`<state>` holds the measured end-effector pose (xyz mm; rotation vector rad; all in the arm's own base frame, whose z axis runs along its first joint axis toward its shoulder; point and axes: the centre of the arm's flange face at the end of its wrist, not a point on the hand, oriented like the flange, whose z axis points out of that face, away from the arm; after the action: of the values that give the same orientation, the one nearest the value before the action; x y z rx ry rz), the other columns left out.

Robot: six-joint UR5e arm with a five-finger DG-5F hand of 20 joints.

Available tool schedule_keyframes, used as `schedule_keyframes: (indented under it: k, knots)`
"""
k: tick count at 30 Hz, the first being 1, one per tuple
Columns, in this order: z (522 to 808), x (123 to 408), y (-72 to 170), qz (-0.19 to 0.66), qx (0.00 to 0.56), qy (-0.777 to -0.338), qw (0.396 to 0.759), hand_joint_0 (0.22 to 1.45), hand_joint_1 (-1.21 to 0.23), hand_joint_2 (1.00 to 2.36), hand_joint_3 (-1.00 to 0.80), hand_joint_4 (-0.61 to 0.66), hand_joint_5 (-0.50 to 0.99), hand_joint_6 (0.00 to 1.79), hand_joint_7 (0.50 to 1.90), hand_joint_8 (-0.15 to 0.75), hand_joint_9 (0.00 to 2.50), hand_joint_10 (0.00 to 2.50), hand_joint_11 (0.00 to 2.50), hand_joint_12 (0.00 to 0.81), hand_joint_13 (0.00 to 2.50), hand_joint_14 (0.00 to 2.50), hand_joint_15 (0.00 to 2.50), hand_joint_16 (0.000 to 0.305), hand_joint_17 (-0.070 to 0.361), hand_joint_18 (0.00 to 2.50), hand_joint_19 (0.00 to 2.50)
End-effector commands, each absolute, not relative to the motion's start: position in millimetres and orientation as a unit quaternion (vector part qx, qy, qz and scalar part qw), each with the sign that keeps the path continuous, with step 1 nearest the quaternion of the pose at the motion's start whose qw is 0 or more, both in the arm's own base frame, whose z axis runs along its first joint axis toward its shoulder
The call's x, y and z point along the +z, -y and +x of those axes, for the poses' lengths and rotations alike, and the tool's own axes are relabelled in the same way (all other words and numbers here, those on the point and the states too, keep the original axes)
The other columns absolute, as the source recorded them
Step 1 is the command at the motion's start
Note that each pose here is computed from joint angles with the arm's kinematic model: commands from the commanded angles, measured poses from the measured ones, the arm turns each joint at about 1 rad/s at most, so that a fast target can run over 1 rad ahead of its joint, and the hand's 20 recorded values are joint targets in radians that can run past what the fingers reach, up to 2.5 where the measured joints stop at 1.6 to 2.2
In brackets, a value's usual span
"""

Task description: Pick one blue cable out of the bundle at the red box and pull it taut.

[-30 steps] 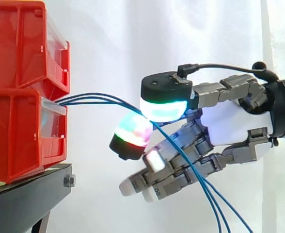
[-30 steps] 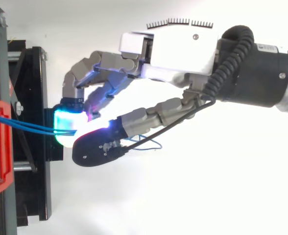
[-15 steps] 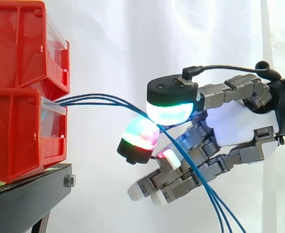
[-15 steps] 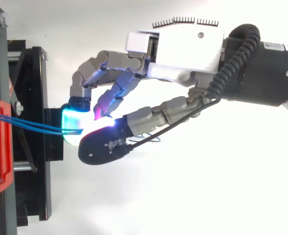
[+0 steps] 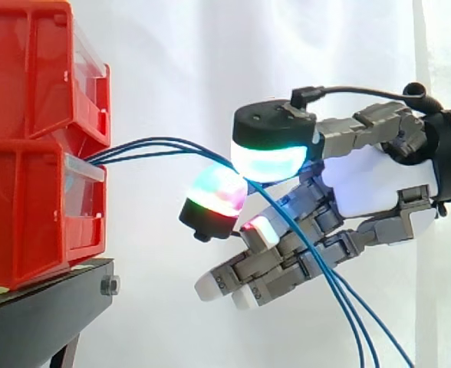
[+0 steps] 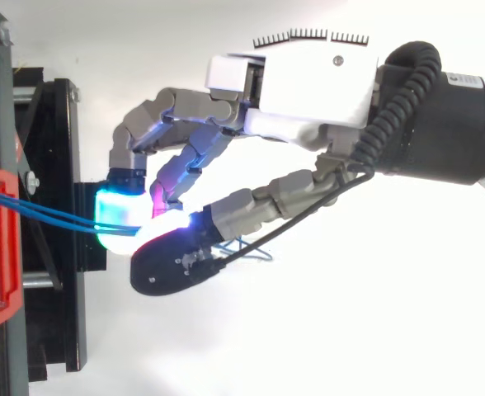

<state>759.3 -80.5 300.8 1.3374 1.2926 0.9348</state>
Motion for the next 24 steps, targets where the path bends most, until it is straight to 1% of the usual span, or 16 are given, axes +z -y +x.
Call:
schedule_keyframes:
  k: [1,2,3,5,6,9,11,13,14,20,22,23,24]
  knots:
    - [759.4,300.5,80.2,0.554,0.386,-0.537,0.506,0.71,-1.01,1.01,-0.33,0.10,-0.19,0.88,0.91,0.315,0.87,0.02,0.95,0.331,0.38,0.00,0.11,0.051,0.114,0.27,0.04]
    - [759.4,300.5,80.2,0.554,0.386,-0.537,0.506,0.74,-1.02,1.01,-0.40,0.12,-0.19,0.88,0.93,0.316,0.87,0.02,0.96,0.331,0.39,0.00,0.11,0.050,0.113,0.29,0.04]
    - [759.4,300.5,80.2,0.554,0.386,-0.537,0.506,0.76,-1.02,1.01,-0.43,0.13,-0.19,0.88,0.92,0.315,0.87,0.02,0.95,0.332,0.40,0.00,0.10,0.051,0.114,0.30,0.04]
    - [759.4,300.5,80.2,0.554,0.387,-0.536,0.506,0.76,-1.02,1.00,-0.49,0.14,-0.19,0.88,0.91,0.315,0.87,0.02,0.95,0.331,0.40,0.00,0.10,0.050,0.114,0.32,0.04]
    - [759.4,300.5,80.0,0.554,0.387,-0.537,0.505,0.73,-1.02,1.00,-0.50,0.14,-0.19,0.88,0.92,0.314,0.87,0.02,0.95,0.332,0.40,0.00,0.11,0.051,0.114,0.32,0.05]
    - [759.4,300.5,79.9,0.553,0.387,-0.537,0.505,0.66,-0.99,1.00,-0.50,0.14,-0.19,0.88,0.90,0.317,0.87,0.02,0.94,0.331,0.40,0.00,0.13,0.051,0.114,0.31,0.09]
    - [759.4,300.5,79.9,0.553,0.387,-0.537,0.505,0.60,-0.94,1.00,-0.50,0.15,-0.19,0.88,0.91,0.323,0.87,0.02,0.95,0.333,0.40,0.01,0.13,0.051,0.115,0.30,0.11]
    - [759.4,300.5,80.2,0.554,0.386,-0.537,0.506,0.58,-0.91,1.00,-0.50,0.15,-0.18,0.87,0.90,0.329,0.87,0.02,0.94,0.335,0.39,0.01,0.14,0.052,0.116,0.30,0.12]
    - [759.7,300.8,80.1,0.553,0.387,-0.536,0.507,0.57,-0.89,1.00,-0.50,0.16,-0.18,0.87,0.92,0.334,0.88,0.02,0.94,0.336,0.39,0.01,0.14,0.052,0.117,0.30,0.13]
    - [760.0,300.9,78.9,0.553,0.388,-0.536,0.507,0.55,-0.80,1.00,-0.50,0.15,-0.15,0.85,0.98,0.337,0.91,0.02,0.90,0.340,0.41,0.01,0.15,0.052,0.116,0.30,0.15]
    - [759.7,300.7,79.0,0.553,0.388,-0.536,0.506,0.56,-0.78,1.00,-0.50,0.15,-0.15,0.84,0.99,0.333,0.91,0.02,0.91,0.335,0.41,0.01,0.16,0.051,0.114,0.30,0.15]
    - [759.7,300.7,79.0,0.554,0.388,-0.536,0.506,0.60,-0.77,1.00,-0.48,0.14,-0.15,0.84,1.02,0.331,0.91,0.02,0.89,0.329,0.41,0.01,0.15,0.049,0.111,0.30,0.15]
    - [759.8,300.8,79.0,0.554,0.389,-0.535,0.506,0.60,-0.76,1.00,-0.44,0.13,-0.14,0.85,1.03,0.331,0.92,0.02,0.89,0.327,0.41,0.01,0.15,0.049,0.111,0.30,0.16]
